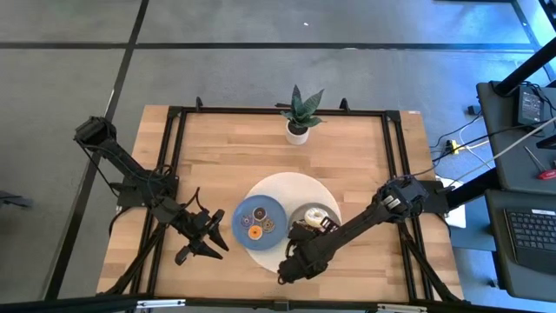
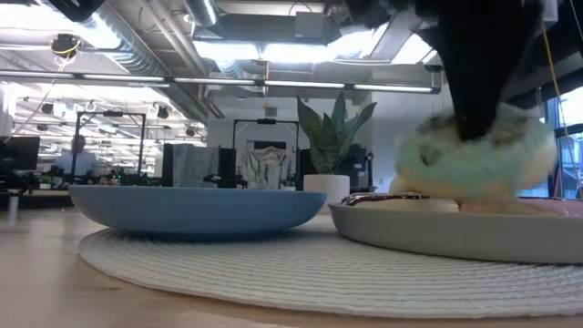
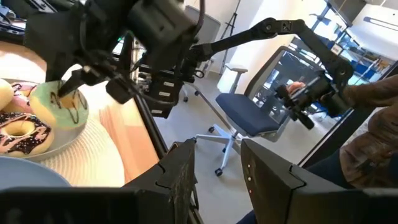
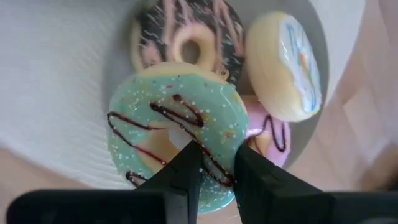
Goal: Pick & Place donuts
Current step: Put the large green donut on the gray plate
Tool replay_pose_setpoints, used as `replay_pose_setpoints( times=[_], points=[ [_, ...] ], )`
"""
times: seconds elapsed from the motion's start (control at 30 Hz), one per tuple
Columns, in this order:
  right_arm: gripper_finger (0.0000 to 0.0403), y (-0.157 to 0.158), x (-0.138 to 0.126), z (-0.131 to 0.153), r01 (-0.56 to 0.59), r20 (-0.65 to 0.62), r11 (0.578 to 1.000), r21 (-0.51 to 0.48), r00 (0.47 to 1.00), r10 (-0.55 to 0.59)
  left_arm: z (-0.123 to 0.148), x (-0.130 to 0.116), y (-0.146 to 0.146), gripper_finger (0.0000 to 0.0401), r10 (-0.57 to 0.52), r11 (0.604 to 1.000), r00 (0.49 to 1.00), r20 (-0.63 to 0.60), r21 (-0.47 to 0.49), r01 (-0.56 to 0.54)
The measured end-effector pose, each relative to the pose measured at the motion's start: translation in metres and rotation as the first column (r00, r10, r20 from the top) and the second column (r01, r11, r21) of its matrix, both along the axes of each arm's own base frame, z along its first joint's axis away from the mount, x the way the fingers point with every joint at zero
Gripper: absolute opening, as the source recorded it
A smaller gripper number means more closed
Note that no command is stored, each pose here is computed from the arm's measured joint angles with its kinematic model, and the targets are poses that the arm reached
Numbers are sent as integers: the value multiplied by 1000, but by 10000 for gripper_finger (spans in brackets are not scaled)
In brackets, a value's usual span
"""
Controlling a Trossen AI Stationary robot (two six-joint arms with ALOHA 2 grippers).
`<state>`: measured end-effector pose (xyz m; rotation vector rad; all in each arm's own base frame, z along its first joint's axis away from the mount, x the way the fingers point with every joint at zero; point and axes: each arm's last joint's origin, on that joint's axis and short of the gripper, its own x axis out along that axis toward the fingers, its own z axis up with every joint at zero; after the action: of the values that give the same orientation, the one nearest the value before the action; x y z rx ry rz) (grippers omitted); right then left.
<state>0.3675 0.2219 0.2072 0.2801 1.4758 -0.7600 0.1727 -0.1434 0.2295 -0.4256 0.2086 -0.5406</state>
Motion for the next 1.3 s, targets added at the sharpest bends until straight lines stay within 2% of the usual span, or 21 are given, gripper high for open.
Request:
replay_pose_setpoints(
  times=[0.1, 0.3, 0.83, 0.93, 1.3],
  points=[
    [81, -2, -3, -10, 21, -30, 1000, -23, 999, -21, 0, 0, 0, 127, 5, 1000, 1000, 0, 0, -5],
    [81, -2, -4, -18, 36, -40, 999, -3, 999, -36, 0, 0, 1, 128, 23, 1000, 1000, 1, 0, -23],
    [83, 0, -1, -20, 32, -12, 999, 18, 999, -31, 0, 0, 1, 128, 26, 1000, 1000, 6, 8, -26],
    [96, 0, -1, -20, 31, -12, 999, 18, 999, -31, 0, 0, 1, 127, 26, 1000, 1000, 6, 8, -26],
    [191, 0, -2, -19, 33, -24, 999, 22, 999, -32, 0, 1, 1, 127, 51, 999, 999, 7, 9, -51]
  ],
)
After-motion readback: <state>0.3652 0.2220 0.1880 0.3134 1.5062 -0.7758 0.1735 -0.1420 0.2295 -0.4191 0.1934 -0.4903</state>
